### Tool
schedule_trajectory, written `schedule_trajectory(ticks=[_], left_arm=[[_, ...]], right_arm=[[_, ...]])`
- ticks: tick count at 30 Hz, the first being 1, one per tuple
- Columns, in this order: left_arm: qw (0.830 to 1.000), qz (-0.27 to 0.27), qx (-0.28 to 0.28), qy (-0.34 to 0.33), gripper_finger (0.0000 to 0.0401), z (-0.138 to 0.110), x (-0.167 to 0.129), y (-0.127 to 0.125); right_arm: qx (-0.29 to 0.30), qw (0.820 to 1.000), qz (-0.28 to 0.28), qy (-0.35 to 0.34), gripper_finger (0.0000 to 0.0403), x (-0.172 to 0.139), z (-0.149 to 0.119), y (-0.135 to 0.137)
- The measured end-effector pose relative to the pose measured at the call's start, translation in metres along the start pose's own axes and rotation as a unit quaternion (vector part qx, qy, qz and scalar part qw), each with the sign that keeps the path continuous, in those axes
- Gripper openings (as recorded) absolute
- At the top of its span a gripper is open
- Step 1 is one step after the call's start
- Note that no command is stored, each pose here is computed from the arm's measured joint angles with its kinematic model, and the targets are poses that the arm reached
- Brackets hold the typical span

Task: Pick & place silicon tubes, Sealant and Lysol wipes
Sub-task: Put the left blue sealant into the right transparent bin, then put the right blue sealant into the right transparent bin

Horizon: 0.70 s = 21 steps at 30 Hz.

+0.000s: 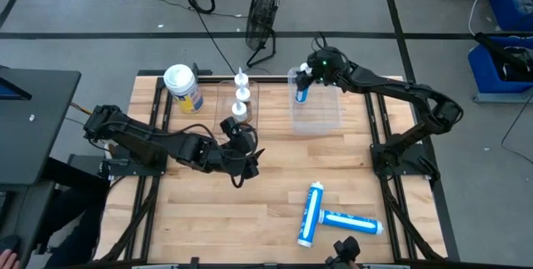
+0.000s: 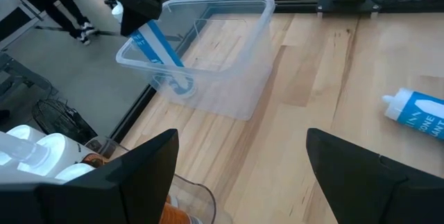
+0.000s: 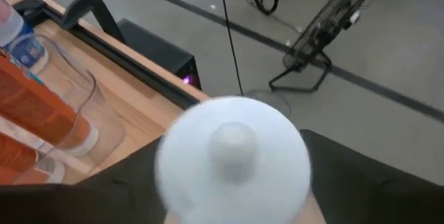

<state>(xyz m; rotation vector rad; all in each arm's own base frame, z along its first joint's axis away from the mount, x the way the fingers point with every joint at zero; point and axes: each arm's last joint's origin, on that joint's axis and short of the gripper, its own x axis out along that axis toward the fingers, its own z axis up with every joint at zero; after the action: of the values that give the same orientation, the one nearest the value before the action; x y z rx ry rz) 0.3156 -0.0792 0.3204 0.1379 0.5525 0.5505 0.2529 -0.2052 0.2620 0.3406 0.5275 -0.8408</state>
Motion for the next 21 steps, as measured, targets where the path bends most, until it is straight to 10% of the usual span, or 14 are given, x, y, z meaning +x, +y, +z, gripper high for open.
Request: schedule_trajectory(ticks=[21], left_arm=[[0.999,-0.002,-0.037,-0.005,0.0323,0.001,0.001,-0.001]], right_arm=[[-0.02,0.998,0.019,-0.064,0.0325,-0.06,0.019,0.002]])
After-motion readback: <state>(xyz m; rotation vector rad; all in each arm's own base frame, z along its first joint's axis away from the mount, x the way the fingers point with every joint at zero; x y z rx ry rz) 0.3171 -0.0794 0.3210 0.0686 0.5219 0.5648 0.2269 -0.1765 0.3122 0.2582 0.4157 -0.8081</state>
